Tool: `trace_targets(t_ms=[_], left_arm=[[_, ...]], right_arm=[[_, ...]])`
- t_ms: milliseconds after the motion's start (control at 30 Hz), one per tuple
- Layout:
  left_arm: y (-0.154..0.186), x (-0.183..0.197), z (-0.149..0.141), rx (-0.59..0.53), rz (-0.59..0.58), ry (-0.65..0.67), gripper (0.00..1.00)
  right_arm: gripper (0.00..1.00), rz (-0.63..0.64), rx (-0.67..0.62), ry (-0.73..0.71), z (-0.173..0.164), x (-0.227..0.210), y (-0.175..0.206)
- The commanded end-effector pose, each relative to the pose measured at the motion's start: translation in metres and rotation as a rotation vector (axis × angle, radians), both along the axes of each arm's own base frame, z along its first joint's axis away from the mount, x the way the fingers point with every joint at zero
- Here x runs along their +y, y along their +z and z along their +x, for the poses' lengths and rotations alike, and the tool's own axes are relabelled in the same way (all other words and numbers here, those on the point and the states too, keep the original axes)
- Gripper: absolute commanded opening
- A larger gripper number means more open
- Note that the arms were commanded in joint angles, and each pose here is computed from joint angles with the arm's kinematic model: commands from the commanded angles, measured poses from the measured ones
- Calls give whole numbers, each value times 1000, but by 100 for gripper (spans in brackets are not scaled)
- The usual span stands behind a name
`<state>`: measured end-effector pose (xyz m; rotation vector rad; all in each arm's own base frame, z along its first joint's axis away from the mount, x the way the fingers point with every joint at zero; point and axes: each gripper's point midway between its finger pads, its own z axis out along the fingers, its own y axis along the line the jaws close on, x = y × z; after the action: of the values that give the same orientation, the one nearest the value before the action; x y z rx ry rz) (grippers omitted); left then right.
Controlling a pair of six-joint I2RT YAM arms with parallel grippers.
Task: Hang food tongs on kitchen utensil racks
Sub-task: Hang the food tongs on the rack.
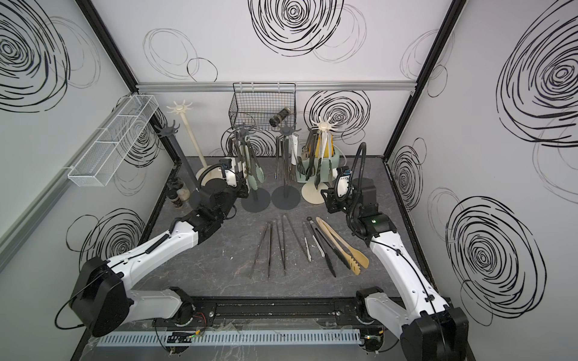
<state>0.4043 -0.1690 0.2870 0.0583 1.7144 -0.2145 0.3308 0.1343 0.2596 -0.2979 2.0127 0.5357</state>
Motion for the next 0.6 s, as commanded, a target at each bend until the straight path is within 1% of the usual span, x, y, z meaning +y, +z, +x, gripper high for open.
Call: trace_targets(t_ms=[0,133,367,433,500,567], left_arm=[[-11,0,-1,3,-16,8,0],[-30,-4,-3,36,-10,-4,0],[-45,-10,-3,67,11,-16,0],[-47,-12,-3,73,15,-19,10],[-49,-13,-3,78,20,-22,16],[-49,-14,-3,80,24,-24,18]], right_arm=[[34,10,-15,5,2,1,1],[34,12,-12,10,1,2,1],[35,17,-5,15,1,3,1],[35,30,4,21,2,5,2],[36,49,14,24,2,7,4],[36,74,24,31,4,10,9]])
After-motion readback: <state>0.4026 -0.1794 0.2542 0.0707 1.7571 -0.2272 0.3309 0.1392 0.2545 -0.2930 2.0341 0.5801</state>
